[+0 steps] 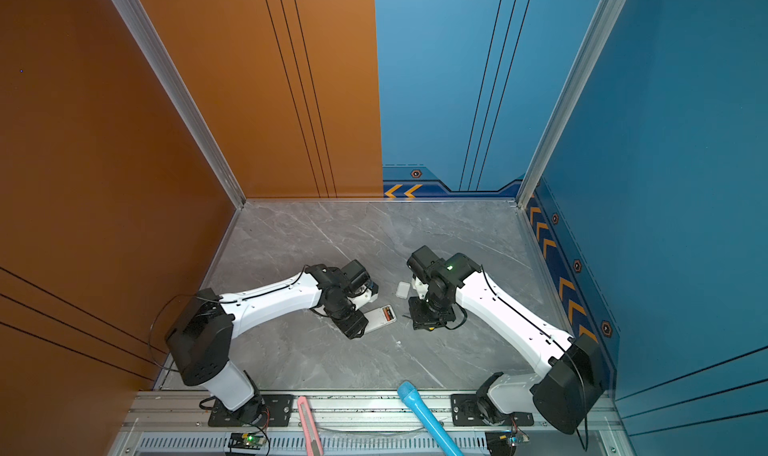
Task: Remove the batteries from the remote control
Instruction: 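Grasp the opened remote with the left gripper while the right brings the screwdriver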
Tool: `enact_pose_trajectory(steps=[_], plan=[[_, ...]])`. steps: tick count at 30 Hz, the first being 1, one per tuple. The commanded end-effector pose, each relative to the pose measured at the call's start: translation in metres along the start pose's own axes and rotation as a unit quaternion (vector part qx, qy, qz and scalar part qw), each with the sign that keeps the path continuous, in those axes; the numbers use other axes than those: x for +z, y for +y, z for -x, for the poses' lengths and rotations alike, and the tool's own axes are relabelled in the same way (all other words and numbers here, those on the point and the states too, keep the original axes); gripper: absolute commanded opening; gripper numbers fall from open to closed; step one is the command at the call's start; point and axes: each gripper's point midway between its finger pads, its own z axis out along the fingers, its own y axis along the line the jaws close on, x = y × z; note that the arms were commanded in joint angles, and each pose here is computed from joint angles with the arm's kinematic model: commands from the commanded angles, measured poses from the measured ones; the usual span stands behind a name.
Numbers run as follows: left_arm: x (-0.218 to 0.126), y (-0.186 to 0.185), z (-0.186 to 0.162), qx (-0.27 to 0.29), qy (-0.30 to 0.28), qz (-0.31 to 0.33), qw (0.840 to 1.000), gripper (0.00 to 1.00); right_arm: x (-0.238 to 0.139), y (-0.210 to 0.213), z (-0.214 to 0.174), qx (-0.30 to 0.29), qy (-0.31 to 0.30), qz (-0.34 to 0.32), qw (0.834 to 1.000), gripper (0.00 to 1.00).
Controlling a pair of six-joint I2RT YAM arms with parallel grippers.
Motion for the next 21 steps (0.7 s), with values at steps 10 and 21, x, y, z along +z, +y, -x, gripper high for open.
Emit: enact_pose_trajectory(steps=[10,21], plan=[[0.032,0.021,0.01,0.031,-0.005,0.035,0.999,0.73,0.02,0.018,0.004,0.006,0.001,0.0,1.0,0.0],[0.038,0.015,0.003,0.017,0.012,0.013,1.0,0.71,0.024,0.019,0.008,0.017,-0.001,-0.007,1.0,0.0]])
